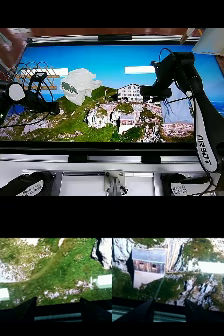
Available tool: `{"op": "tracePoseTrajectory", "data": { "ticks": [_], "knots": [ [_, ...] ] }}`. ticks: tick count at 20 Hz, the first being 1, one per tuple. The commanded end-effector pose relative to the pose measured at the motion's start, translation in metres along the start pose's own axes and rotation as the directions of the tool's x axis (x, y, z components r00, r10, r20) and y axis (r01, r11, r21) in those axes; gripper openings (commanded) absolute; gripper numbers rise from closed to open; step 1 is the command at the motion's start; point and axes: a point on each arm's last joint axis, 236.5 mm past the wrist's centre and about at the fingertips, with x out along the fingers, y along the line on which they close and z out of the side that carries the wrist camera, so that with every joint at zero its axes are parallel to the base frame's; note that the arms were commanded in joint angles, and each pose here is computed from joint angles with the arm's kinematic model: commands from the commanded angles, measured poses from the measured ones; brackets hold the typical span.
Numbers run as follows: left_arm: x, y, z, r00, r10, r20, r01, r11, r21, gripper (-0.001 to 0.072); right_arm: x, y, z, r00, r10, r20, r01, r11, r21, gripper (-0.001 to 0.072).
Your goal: Fold the shirts.
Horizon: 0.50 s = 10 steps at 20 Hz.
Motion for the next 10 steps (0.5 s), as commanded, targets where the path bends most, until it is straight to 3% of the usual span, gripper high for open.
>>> {"op": "tracePoseTrajectory", "data": {
  "ticks": [1,6,10],
  "knots": [
    [0.0,0.0,0.0,1.0,0.0,0.001,0.0,1.0,0.0,0.0595,0.0,0.0,0.0,1.0,0.0,0.0,0.0,1.0,0.0,0.0511],
    [0.0,0.0,0.001,1.0,-0.001,0.004,0.001,1.0,0.0,0.0596,0.0,0.0,0.001,1.0,0.0,0.002,0.0,1.0,0.0,0.0511],
    [-0.002,-0.004,0.031,0.991,-0.015,0.13,0.016,1.0,-0.004,0.0595,-0.001,0.003,0.022,0.996,0.015,0.091,-0.015,1.0,-0.001,0.0511]
  ]
}}
